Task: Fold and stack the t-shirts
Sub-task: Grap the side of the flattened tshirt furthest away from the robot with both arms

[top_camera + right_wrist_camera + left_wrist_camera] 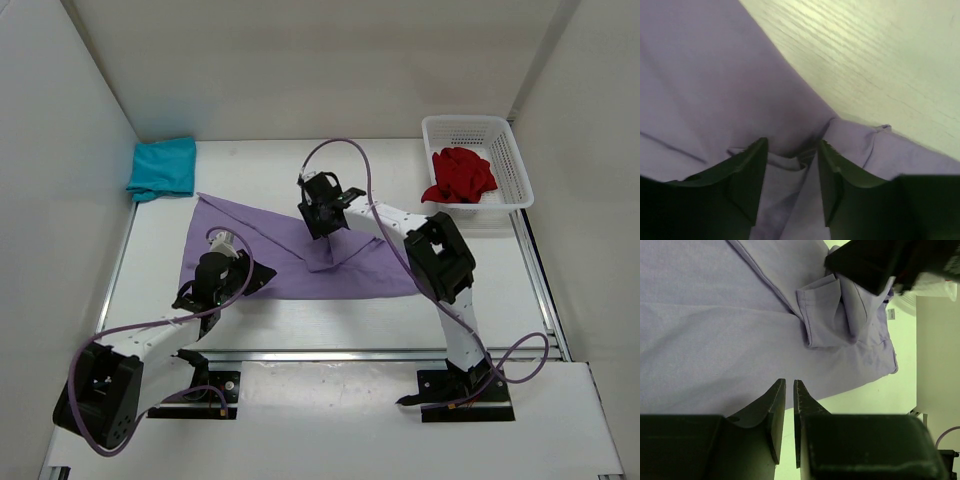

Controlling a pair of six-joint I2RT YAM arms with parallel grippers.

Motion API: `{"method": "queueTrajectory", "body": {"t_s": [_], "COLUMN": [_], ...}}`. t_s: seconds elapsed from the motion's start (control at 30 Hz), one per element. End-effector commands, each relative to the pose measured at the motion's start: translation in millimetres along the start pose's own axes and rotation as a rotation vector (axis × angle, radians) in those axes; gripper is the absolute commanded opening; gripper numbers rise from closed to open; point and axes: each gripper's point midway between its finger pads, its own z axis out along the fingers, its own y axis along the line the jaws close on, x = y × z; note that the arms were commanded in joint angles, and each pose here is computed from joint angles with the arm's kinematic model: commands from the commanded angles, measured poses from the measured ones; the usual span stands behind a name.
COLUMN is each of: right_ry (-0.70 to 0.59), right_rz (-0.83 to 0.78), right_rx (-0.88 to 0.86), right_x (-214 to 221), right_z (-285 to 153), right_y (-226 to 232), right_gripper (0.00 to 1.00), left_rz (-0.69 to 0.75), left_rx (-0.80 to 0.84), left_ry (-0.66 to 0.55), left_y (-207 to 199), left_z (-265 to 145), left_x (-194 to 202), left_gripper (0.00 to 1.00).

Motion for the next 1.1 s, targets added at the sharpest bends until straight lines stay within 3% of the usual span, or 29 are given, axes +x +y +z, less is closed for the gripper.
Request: {"method": "queueTrajectory", "body": {"t_s": [0.0, 0.07, 0.4, 0.47, 0.57, 0.6, 0.67, 0.83, 0.9, 1.0, 1.07], "right_ry": [0.012, 0.037, 0.033, 0.032, 0.017, 0.011, 0.002, -0.064, -0.151, -0.207, -0.191], "right_rz": [-0.025, -0.021, -0.005, 0.008, 0.045, 0.056, 0.093, 0.185, 0.276, 0.389, 0.462], "right_rx": [0.129, 0.171, 0.293, 0.277, 0.245, 0.237, 0.181, 0.166, 0.115, 0.055, 0.042], "right_x": [-4.9, 4.2, 14.1, 13.7, 10.4, 8.5, 4.1, 4.0, -7.4, 16.5, 56.6], "right_z": [-3.3, 0.8, -0.4, 0.1, 1.1, 2.3, 2.3, -19.9, -48.8, -77.9, -84.8], "right_y": [-23.7, -29.5, -50.6, -50.9, -51.5, -52.3, -47.2, -49.8, -55.3, -60.0, -61.8], "right_gripper": [0.4, 0.36, 0.36, 0.27, 0.25, 0.2, 0.0, 0.0, 0.0, 0.0, 0.0], "left_rz": [0.005, 0.014, 0.008, 0.01, -0.003, -0.002, -0.001, 0.005, -0.004, -0.016, -0.023], "left_rx": [0.026, 0.024, 0.029, 0.024, 0.021, 0.02, 0.021, 0.017, 0.011, -0.011, -0.023], "left_ry": [0.005, 0.002, 0.015, 0.018, 0.016, 0.022, 0.019, 0.016, 0.003, -0.006, -0.002], "left_y": [-3.9, -3.2, -6.4, -3.7, -2.3, -1.9, -2.7, -0.3, 0.8, 6.5, 11.3], "left_z": [0.5, 1.4, 4.7, 4.5, 4.6, 4.2, 4.1, 3.2, 2.5, 2.0, 1.1], "left_x": [0.5, 0.5, 3.1, 4.1, 3.1, 4.9, 4.1, 4.1, 0.8, -1.9, 0.3], "left_gripper": [0.24, 0.24, 0.23, 0.23, 0.24, 0.23, 0.23, 0.23, 0.23, 0.23, 0.23]}}
